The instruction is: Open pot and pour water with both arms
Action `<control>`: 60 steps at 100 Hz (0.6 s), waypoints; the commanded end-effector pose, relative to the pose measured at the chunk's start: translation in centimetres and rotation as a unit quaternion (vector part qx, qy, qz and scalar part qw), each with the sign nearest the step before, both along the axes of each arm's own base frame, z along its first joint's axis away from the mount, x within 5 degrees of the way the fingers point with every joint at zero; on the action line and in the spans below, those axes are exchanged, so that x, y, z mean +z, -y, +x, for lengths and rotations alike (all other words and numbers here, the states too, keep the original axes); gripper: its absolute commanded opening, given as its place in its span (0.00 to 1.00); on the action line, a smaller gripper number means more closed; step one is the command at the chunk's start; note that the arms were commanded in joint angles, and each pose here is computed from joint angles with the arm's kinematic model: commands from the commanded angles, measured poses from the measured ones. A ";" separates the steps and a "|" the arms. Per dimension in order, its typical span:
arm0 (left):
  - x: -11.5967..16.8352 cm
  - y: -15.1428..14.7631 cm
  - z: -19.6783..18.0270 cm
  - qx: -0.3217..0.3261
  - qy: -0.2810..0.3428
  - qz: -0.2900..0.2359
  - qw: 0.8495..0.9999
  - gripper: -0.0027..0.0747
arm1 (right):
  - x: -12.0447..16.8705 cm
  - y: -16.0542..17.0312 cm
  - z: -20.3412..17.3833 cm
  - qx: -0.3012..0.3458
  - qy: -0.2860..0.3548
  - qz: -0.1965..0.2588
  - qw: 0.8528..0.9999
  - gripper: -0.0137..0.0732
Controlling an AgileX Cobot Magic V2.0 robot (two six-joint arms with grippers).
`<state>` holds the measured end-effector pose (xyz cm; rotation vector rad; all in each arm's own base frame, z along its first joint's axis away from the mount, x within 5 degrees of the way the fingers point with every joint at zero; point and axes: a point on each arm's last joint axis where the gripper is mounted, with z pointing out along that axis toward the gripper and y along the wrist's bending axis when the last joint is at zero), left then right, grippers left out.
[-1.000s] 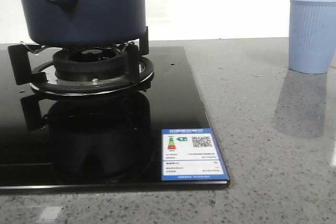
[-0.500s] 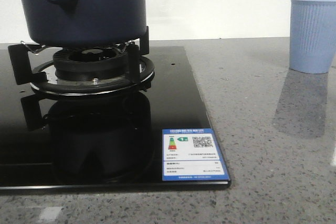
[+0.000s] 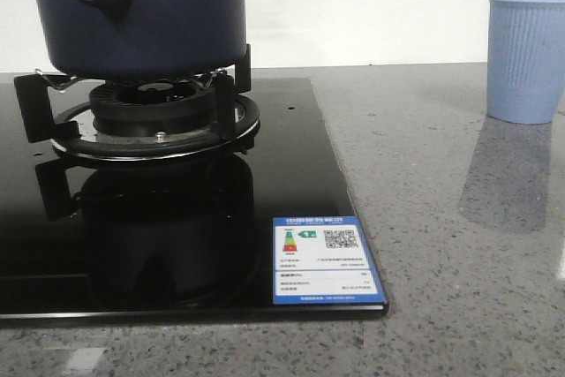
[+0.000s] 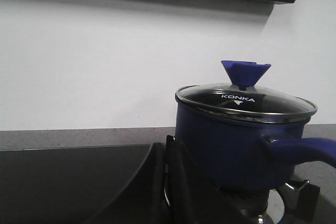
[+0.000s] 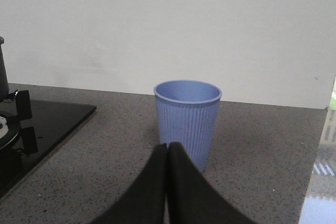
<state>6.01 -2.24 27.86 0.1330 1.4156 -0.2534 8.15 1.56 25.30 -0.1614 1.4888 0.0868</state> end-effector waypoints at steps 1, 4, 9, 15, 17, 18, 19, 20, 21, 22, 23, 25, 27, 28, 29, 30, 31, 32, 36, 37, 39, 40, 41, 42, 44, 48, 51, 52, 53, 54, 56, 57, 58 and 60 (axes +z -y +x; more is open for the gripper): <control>0.9 -0.1 -0.1 0.006 0.009 -0.017 1.000 0.01 | 0.9 -0.1 0.0 0.009 0.017 0.010 1.000 0.08; 0.9 -0.3 0.0 0.015 0.007 -0.025 1.000 0.01 | 0.9 -0.1 0.0 0.009 0.017 0.010 1.000 0.08; 0.8 -0.8 0.1 0.037 -0.004 -0.043 0.998 0.01 | 0.9 -0.1 0.0 0.009 0.017 0.010 1.000 0.08; 0.6 -1.4 0.2 0.073 -0.015 -0.058 0.996 0.01 | 0.9 -0.1 0.0 0.009 0.017 0.010 1.000 0.08; 0.6 -1.6 0.2 0.083 -0.017 -0.060 0.995 0.01 | 0.9 -0.1 0.0 0.009 0.017 0.010 1.000 0.08; 0.5 -1.7 0.2 0.083 -0.021 -0.078 0.993 0.01 | 0.9 -0.1 0.0 0.009 0.017 0.010 1.000 0.08; 0.5 -1.8 0.2 0.091 -0.018 -0.059 0.994 0.01 | 0.9 -0.1 0.0 0.009 0.017 0.010 1.000 0.08; 0.5 -1.8 0.2 0.091 -0.021 -0.078 0.993 0.01 | 0.9 -0.1 0.0 0.009 0.017 0.010 1.000 0.08; 0.5 -1.9 0.2 0.097 -0.019 -0.056 0.994 0.01 | 0.9 -0.1 0.0 0.009 0.017 0.010 1.000 0.08; 0.4 -1.9 0.3 0.100 -0.020 -0.054 0.993 0.01 | 0.9 -0.1 0.0 0.009 0.017 0.010 1.000 0.08; 0.4 -2.0 0.3 0.103 -0.020 -0.052 0.993 0.01 | 0.9 -0.1 0.0 0.009 0.017 0.010 1.000 0.08; 0.3 -2.1 0.3 0.105 -0.023 -0.069 0.992 0.01 | 0.9 -0.1 0.0 0.009 0.017 0.010 1.000 0.08; 0.2 -2.1 0.3 0.110 -0.023 -0.064 0.992 0.01 | 0.9 -0.1 0.0 0.009 0.017 0.010 1.000 0.08; 0.2 -2.2 0.3 0.115 -0.021 -0.043 0.992 0.01 | 0.9 -0.1 0.0 0.009 0.017 0.010 1.000 0.08; 0.2 -2.2 0.3 0.117 -0.019 -0.042 0.992 0.01 | 0.9 -0.1 0.0 0.009 0.017 0.010 1.000 0.08; 0.1 -2.2 0.3 0.119 -0.021 -0.041 0.992 0.01 | 0.9 -0.1 0.0 0.009 0.017 0.010 1.000 0.08; 0.0 -2.2 0.4 0.120 -0.021 -0.041 0.992 0.01 | 0.9 -0.1 0.0 0.009 0.017 0.010 1.000 0.08; -0.2 -2.3 0.4 0.118 -0.026 -0.057 0.991 0.01 | 0.9 -0.1 0.0 0.009 0.017 0.010 1.000 0.08; -0.7 -2.3 0.5 0.123 -0.029 -0.042 0.991 0.01 | 0.9 -0.1 0.0 0.009 0.017 0.010 1.000 0.08; -0.8 -2.3 0.5 0.124 -0.030 -0.044 0.991 0.01 | 0.9 -0.1 0.0 0.009 0.017 0.010 1.000 0.08; -1.2 -2.3 0.6 0.123 -0.037 -0.052 0.990 0.01 | 0.9 -0.1 0.0 0.009 0.017 0.010 1.000 0.08; -1.4 -2.3 0.6 0.124 -0.038 -0.048 0.990 0.01 | 0.9 -0.1 0.0 0.009 0.017 0.010 1.000 0.08; -1.7 -2.3 0.6 0.123 -0.043 -0.052 0.990 0.01 | 0.9 -0.1 0.0 0.009 0.017 0.010 1.000 0.08; -1.8 -2.3 0.6 0.123 -0.044 -0.051 0.990 0.01 | 0.9 -0.1 0.0 0.009 0.017 0.010 1.000 0.08; -2.2 -2.3 0.6 0.124 -0.047 -0.051 0.990 0.01 | 0.9 -0.1 0.0 0.009 0.017 0.010 1.000 0.08; -3.1 -2.3 0.5 0.124 -0.054 -0.050 0.990 0.01 | 0.9 -0.1 0.0 0.009 0.017 0.010 1.000 0.08; -3.6 -2.3 0.3 0.124 -0.050 -0.046 0.990 0.01 | 0.9 -0.1 0.0 0.009 0.017 0.010 1.000 0.08; -3.8 -2.3 0.2 0.124 -0.050 -0.045 0.990 0.01 | 0.9 -0.1 0.0 0.009 0.017 0.010 1.000 0.08; -4.1 -2.3 0.2 0.124 -0.052 -0.044 0.990 0.01 | 0.9 -0.1 0.0 0.009 0.017 0.010 1.000 0.08; -4.1 -2.3 0.1 0.125 -0.047 -0.043 0.990 0.01 | 0.9 -0.1 0.0 0.009 0.017 0.010 1.000 0.08; -4.5 -2.3 -0.1 0.125 -0.045 -0.041 0.990 0.01 | 0.9 -0.1 0.0 0.009 0.017 0.010 1.000 0.08; -4.8 -2.3 -0.1 0.125 -0.046 -0.040 0.990 0.01 | 0.9 -0.1 0.0 0.009 0.017 0.010 1.000 0.08; -4.9 -2.3 -0.2 0.125 -0.042 -0.040 0.990 0.01 | 0.9 -0.1 0.0 0.009 0.017 0.010 1.000 0.08; -5.3 -2.3 -0.3 0.125 -0.042 -0.040 0.990 0.01 | 0.9 -0.1 0.0 0.009 0.017 0.010 1.000 0.08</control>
